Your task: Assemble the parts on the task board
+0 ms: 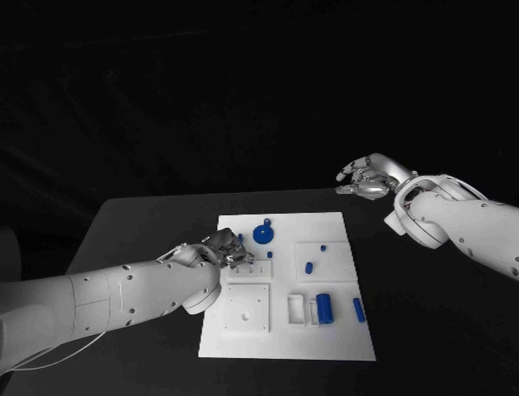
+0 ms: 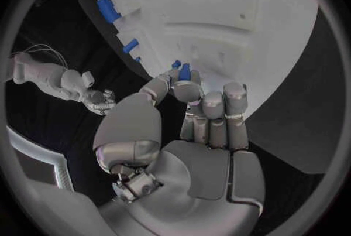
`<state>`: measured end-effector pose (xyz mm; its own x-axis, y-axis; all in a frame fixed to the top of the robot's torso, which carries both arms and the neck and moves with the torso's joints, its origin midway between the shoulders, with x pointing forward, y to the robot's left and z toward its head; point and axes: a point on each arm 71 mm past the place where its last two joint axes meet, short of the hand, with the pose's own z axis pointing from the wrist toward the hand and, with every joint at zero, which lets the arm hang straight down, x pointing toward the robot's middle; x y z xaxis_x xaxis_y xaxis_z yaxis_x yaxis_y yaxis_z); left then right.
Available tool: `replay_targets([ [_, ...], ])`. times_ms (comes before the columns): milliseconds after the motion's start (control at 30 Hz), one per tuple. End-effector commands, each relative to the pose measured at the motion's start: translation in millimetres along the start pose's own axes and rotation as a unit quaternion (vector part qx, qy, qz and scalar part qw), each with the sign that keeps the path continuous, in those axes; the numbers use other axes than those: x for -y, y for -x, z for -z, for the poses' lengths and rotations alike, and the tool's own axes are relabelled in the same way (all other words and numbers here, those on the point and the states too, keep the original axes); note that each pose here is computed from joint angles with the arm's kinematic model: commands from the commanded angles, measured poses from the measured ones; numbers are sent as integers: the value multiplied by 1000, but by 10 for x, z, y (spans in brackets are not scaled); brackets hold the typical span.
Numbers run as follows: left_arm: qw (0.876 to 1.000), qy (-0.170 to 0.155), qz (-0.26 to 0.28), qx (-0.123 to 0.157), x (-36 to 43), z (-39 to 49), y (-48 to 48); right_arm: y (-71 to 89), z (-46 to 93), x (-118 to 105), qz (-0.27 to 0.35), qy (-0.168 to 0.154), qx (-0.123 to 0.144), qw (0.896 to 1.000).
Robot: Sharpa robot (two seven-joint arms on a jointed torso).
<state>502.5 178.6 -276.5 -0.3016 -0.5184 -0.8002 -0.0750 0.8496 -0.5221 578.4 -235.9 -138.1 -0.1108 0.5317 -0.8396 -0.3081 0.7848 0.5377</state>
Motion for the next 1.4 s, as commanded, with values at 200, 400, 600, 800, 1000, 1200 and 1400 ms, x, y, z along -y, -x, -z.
replay_targets([
  [200,999,1,-19,-30,-1,-2,-107,-17,-3,-24,-2,5,-8,1000],
  [400,999,4,-19,-35,-27,5,-137,-17,-4,-24,-2,5,-9,1000],
  [600,999,5,-20,-36,-34,3,-136,-18,-6,-23,-2,5,-9,1000],
  [800,999,7,-22,-39,-38,2,-139,-20,-7,-25,-3,5,-9,1000],
  [1000,999,10,-24,-44,-51,-2,-140,-21,-6,-27,-4,5,-10,1000],
  [1200,999,10,-28,-45,-61,-6,-135,-24,-5,-32,-5,6,-10,1000],
  [1400,999,4,-19,-39,-49,3,-130,-24,-6,-33,-5,6,-10,1000],
])
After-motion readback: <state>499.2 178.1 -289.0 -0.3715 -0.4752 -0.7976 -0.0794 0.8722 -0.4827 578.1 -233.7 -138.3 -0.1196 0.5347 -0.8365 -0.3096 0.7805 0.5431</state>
